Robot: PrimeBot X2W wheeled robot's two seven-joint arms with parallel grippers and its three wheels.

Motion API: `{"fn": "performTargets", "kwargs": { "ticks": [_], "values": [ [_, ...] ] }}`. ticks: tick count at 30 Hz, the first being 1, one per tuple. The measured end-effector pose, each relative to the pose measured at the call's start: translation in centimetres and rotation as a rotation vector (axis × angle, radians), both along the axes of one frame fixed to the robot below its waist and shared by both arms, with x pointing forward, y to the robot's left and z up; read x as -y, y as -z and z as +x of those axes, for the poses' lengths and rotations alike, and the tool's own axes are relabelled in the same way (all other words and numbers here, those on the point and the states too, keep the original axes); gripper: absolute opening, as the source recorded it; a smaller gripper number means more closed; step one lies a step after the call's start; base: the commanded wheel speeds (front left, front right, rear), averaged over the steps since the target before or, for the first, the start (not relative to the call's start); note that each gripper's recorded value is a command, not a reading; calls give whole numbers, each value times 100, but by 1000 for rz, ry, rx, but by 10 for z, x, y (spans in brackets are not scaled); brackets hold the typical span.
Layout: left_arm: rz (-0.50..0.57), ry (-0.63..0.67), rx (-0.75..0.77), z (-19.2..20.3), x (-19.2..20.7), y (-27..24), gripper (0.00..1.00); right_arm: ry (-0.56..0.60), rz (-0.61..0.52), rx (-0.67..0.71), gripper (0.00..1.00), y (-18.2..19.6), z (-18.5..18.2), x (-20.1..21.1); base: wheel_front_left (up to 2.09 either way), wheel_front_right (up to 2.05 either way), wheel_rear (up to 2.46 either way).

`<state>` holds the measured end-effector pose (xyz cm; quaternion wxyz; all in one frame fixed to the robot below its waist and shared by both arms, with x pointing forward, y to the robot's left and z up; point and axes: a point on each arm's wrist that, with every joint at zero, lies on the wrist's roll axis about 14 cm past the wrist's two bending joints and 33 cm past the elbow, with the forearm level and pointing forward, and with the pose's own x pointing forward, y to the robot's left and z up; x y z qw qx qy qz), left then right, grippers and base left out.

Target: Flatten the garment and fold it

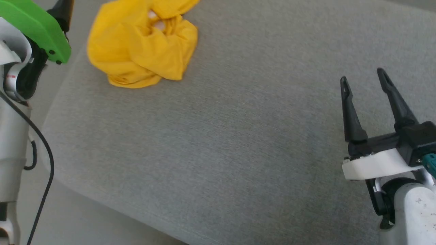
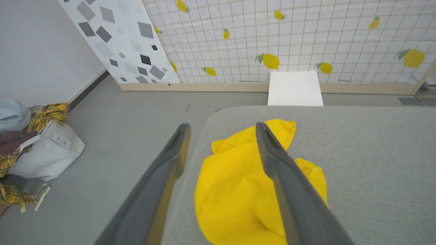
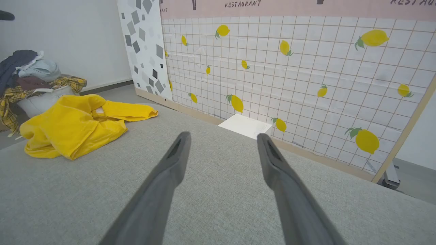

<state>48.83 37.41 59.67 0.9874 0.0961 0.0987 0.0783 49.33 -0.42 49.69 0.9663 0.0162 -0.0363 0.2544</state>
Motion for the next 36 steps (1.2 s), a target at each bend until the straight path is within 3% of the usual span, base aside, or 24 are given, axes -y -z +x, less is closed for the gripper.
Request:
{"fn": "performTargets", "kwargs": {
  "ticks": [8, 18, 24, 25, 26, 27, 36],
  "values": [
    [-97, -7, -267, 19, 1, 94, 100, 59, -27, -47, 100, 28, 15, 21, 0, 0, 0],
    [-246, -101, -656, 0, 3, 205, 100, 98, -50, -123, 100, 68, 24, 37, 0, 0, 0],
    [-274, -106, -712, 2, 10, 226, 97, 121, -64, -144, 100, 78, 24, 48, 0, 0, 0],
    [-271, -101, -700, 5, 10, 226, 71, 126, -67, -145, 100, 78, 24, 49, 0, 0, 0],
    [-266, -92, -671, 10, 11, 224, 11, 131, -70, -145, 100, 78, 25, 52, 0, 0, 0],
    [-261, -86, -653, 13, 11, 224, 0, 136, -72, -144, 100, 78, 25, 54, 0, 0, 0],
    [-210, -72, -413, 32, -1, 181, 0, 167, -46, -101, 100, 57, 23, 66, 0, 0, 0]
  ]
}}
